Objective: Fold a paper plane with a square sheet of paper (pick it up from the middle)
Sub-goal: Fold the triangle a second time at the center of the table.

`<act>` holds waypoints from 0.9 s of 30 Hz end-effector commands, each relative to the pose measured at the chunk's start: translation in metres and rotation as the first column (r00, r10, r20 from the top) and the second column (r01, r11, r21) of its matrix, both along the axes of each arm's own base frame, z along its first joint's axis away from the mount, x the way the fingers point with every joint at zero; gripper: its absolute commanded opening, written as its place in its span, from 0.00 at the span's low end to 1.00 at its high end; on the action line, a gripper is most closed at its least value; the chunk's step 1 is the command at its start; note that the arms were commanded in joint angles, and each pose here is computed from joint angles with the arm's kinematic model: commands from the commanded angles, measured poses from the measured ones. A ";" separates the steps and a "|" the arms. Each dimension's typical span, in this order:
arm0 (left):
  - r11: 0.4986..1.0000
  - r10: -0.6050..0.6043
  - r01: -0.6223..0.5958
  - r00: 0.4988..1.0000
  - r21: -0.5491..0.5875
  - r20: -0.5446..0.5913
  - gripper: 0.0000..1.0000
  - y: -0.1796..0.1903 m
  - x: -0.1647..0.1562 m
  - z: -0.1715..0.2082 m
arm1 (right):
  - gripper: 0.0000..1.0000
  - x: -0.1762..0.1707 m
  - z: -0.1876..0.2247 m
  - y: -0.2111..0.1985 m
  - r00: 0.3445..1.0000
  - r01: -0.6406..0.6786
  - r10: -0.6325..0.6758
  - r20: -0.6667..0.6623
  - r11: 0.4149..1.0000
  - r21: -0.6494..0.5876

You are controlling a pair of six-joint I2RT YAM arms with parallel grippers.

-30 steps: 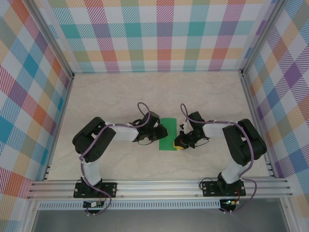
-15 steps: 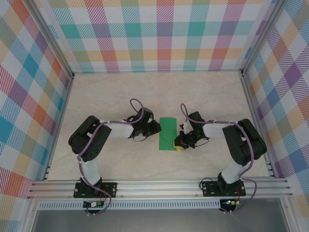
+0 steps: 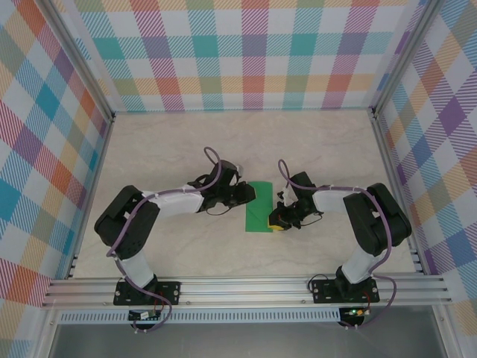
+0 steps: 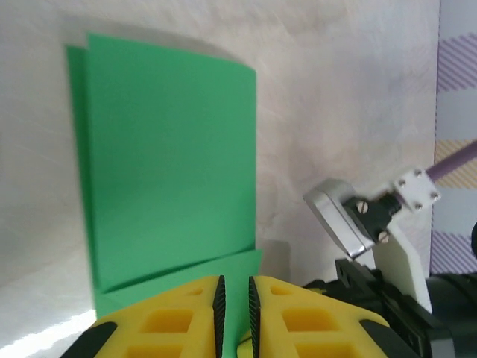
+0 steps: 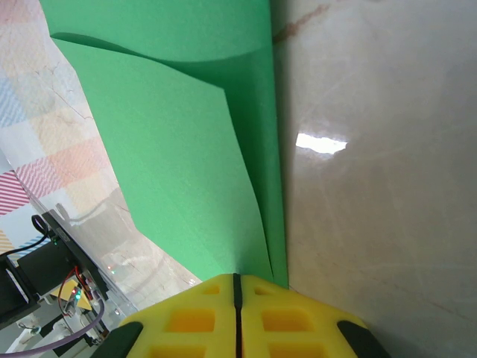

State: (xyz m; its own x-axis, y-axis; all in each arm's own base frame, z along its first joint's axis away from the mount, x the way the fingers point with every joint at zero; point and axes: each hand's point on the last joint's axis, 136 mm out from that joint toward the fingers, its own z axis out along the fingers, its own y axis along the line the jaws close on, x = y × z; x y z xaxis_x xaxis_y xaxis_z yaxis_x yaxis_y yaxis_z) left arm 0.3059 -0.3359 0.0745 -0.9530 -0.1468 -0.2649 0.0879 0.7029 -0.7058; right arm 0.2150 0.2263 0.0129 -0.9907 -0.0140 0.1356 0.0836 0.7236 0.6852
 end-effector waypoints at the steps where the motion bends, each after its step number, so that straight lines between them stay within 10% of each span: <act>1: 0.998 -0.066 0.066 0.996 -0.001 -0.060 0.19 -0.014 -0.012 -0.021 | 0.08 -0.003 -0.012 -0.011 1.000 0.011 -0.012 -0.009 0.996 -0.085; 13: 0.987 0.017 0.003 0.992 0.158 -0.125 0.18 0.008 -0.013 -0.063 | 0.13 0.012 0.040 0.023 0.995 -0.052 0.044 0.087 0.995 0.087; 27: 0.983 0.019 0.006 0.991 0.184 -0.131 0.17 0.013 -0.016 -0.067 | 0.12 -0.005 -0.009 0.007 0.998 -0.062 0.061 -0.017 0.996 -0.061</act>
